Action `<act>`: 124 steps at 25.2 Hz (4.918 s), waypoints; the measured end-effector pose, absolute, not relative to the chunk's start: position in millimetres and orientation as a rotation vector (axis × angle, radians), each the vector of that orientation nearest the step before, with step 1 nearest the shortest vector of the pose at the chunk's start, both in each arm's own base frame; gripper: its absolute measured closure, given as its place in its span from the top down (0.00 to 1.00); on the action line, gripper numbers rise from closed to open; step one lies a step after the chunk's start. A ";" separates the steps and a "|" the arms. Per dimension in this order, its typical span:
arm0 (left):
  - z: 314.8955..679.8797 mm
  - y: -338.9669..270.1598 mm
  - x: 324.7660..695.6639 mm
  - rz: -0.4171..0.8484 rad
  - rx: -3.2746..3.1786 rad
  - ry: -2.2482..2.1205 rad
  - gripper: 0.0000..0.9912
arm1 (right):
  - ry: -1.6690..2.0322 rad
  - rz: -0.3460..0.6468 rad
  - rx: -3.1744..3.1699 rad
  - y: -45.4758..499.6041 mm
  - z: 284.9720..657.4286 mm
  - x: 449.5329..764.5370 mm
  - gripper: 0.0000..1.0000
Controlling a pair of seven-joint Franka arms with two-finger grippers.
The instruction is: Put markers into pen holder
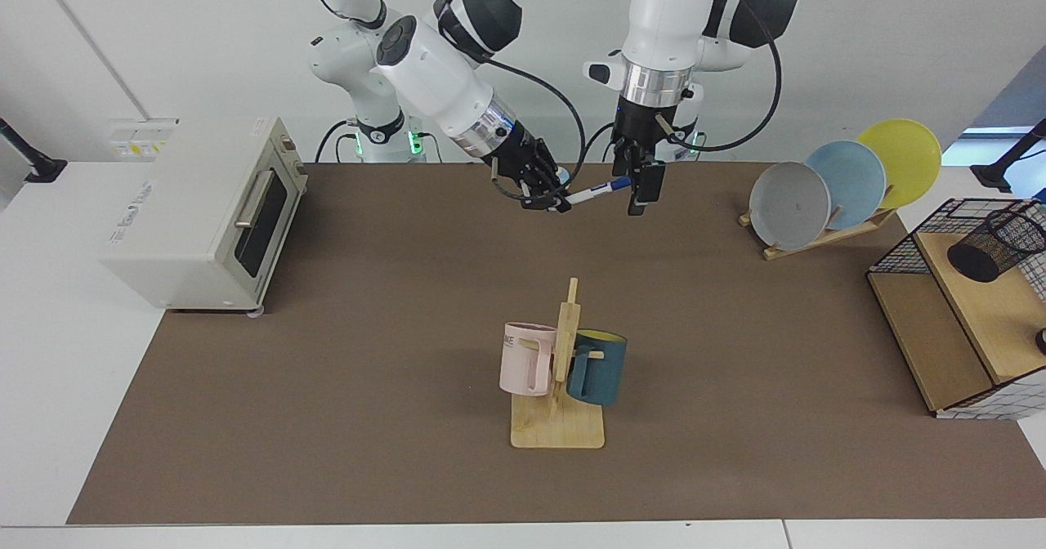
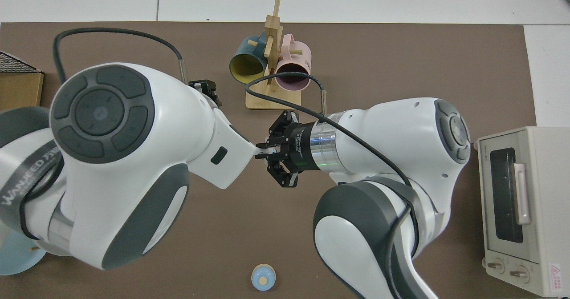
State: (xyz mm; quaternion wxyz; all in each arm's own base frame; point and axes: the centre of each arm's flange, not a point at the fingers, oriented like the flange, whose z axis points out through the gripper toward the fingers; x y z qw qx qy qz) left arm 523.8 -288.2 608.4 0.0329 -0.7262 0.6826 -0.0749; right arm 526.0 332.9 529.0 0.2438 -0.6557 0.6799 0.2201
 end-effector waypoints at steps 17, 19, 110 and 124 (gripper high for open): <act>593.8 -298.2 507.0 -0.065 -2.376 2.049 0.87 | 1.831 0.568 -1.830 334.1 527.5 525.3 0.17; 592.8 -297.8 505.9 -0.048 -2.383 2.046 0.70 | 1.831 0.568 -1.830 334.1 527.5 525.3 0.17; 605.6 267.7 609.4 0.677 -1.734 1.713 0.18 | -0.153 -0.023 -3.143 1.2 615.4 526.5 1.00; 564.1 270.7 623.3 0.726 -1.757 1.737 0.22 | -0.150 -0.026 -3.143 0.4 616.2 526.6 1.00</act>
